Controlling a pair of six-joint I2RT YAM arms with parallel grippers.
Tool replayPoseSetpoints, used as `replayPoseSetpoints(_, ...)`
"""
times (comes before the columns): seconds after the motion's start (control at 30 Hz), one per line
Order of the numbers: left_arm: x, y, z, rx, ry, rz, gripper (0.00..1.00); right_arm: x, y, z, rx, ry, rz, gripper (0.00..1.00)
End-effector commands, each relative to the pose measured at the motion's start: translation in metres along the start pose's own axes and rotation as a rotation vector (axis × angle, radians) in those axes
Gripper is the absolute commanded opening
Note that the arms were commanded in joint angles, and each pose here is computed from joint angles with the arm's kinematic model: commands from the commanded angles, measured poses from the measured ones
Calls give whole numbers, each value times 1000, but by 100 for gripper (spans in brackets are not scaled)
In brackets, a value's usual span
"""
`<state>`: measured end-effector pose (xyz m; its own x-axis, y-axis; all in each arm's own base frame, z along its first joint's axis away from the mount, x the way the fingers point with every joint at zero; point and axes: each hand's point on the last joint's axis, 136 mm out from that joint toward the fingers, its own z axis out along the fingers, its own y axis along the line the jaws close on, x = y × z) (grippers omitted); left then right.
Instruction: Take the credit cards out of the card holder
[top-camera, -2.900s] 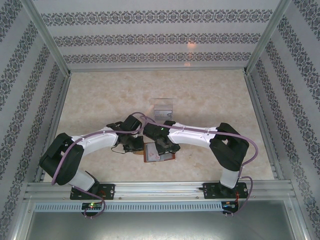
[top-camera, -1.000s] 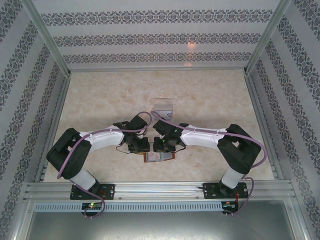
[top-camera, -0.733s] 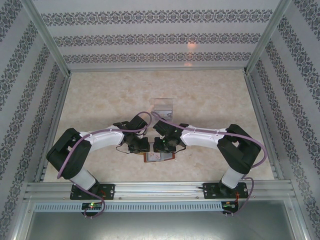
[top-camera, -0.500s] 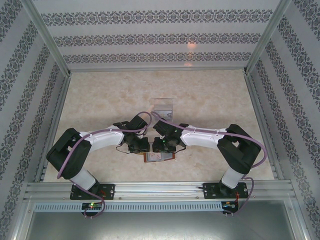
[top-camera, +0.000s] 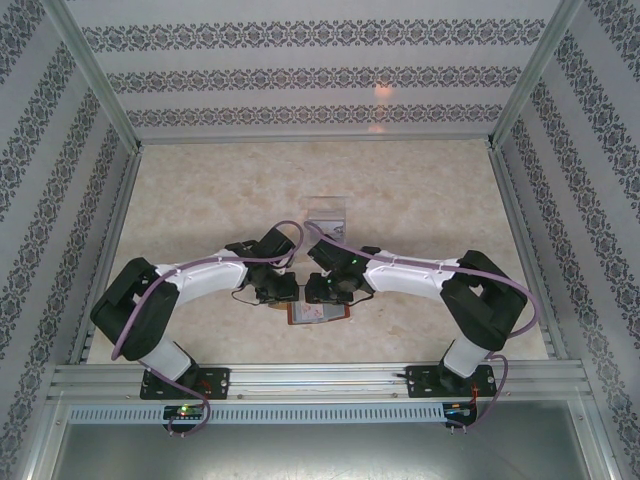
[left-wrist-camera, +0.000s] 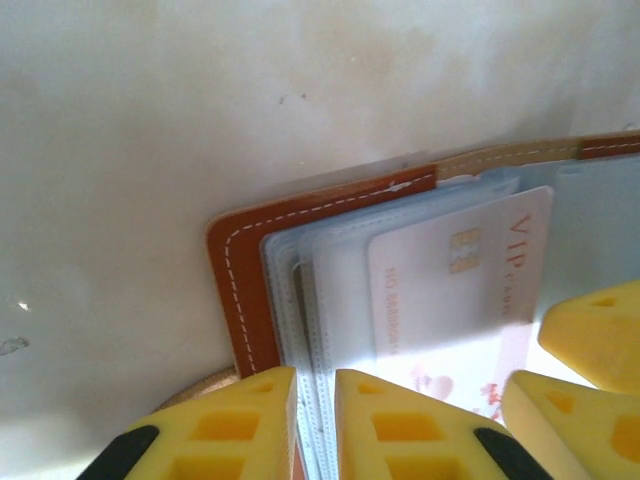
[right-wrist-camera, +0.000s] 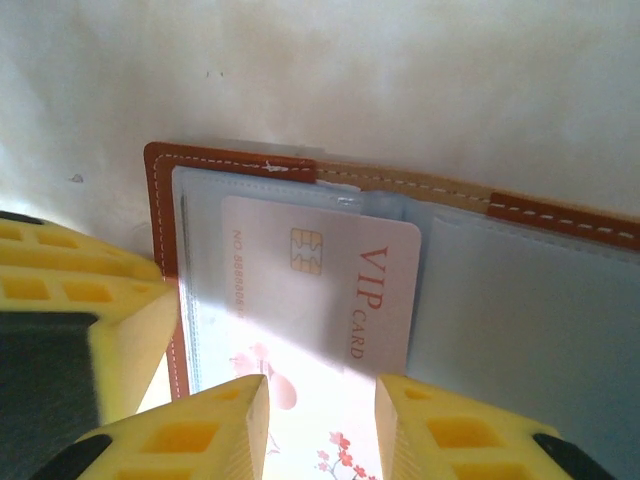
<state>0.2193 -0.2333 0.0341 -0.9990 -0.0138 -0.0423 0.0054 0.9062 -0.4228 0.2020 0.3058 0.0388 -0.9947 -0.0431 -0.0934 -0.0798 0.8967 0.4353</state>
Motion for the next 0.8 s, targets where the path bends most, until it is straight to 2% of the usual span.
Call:
replayPoseSetpoints(0.0, -2, -12, -15, 0, -25, 39, 22, 0, -9, -4, 11, -4, 11, 34)
replayPoseSetpoints(0.13, -1, -20, -15, 12, -30, 46, 28, -1, -13, -1, 14, 2, 19, 34)
replayPoseSetpoints(0.3, 3, -20, -1, 3, -8, 44, 29, -2, -16, 2, 4, 8, 23, 34)
replayPoseSetpoints(0.77, 22, 19, 23, -140, 77, 48, 24, 3, -11, 14, -112, 52, 62, 25)
